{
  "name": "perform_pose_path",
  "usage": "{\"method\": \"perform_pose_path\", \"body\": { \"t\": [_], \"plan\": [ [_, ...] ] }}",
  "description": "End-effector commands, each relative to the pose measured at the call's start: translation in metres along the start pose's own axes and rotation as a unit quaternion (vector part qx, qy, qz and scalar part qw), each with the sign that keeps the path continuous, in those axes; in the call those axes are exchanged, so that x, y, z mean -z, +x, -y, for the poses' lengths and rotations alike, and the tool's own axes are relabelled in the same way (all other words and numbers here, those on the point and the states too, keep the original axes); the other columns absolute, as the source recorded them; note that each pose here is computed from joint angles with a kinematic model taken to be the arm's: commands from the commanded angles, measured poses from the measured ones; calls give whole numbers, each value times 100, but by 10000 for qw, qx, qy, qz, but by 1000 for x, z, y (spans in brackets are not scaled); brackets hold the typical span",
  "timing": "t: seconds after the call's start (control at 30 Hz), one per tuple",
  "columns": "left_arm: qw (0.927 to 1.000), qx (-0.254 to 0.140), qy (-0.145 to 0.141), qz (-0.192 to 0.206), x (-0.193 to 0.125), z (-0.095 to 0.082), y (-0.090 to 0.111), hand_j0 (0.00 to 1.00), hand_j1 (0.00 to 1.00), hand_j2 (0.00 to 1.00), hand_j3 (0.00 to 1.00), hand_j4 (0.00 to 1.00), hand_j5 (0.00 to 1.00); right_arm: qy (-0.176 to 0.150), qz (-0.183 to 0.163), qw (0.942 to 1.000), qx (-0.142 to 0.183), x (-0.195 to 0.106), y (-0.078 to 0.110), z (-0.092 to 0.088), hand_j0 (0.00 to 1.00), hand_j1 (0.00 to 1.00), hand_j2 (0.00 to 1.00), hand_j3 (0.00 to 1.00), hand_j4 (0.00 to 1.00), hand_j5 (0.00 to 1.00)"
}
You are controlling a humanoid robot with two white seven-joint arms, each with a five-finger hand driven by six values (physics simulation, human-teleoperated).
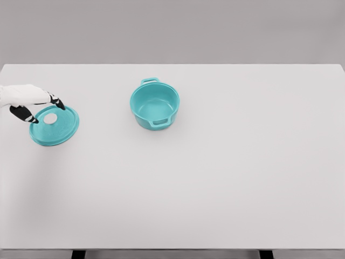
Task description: Cover the pot with left arm
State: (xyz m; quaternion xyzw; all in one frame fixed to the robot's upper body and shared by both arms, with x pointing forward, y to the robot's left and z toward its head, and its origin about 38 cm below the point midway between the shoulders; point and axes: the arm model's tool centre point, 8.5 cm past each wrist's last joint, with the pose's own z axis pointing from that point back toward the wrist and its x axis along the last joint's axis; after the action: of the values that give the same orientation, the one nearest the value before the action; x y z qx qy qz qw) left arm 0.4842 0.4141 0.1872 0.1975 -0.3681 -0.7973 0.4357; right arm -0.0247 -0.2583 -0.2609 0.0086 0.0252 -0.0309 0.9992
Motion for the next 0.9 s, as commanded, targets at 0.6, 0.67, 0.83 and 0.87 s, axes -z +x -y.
{"method": "perform_pose_path", "body": {
  "t": [0.6,0.67,0.83,0.87],
  "plan": [
    [10000,18,-46,-7,-9,10,-1,79,79,79,79,79,79,2,5,10000,-1,0,1,0,100,100,100,100,100,100],
    [10000,19,-44,1,-8,9,0,79,79,79,79,79,79,2,-3,10000,-1,0,0,0,100,100,100,100,100,100],
    [10000,15,-43,11,-8,10,0,76,76,76,76,76,76,2,-3,10000,-1,0,0,0,100,100,100,100,100,100],
    [10000,21,-37,20,-8,10,1,76,76,76,76,76,76,2,-3,10000,-1,0,0,0,100,100,100,100,100,100]
  ]
}}
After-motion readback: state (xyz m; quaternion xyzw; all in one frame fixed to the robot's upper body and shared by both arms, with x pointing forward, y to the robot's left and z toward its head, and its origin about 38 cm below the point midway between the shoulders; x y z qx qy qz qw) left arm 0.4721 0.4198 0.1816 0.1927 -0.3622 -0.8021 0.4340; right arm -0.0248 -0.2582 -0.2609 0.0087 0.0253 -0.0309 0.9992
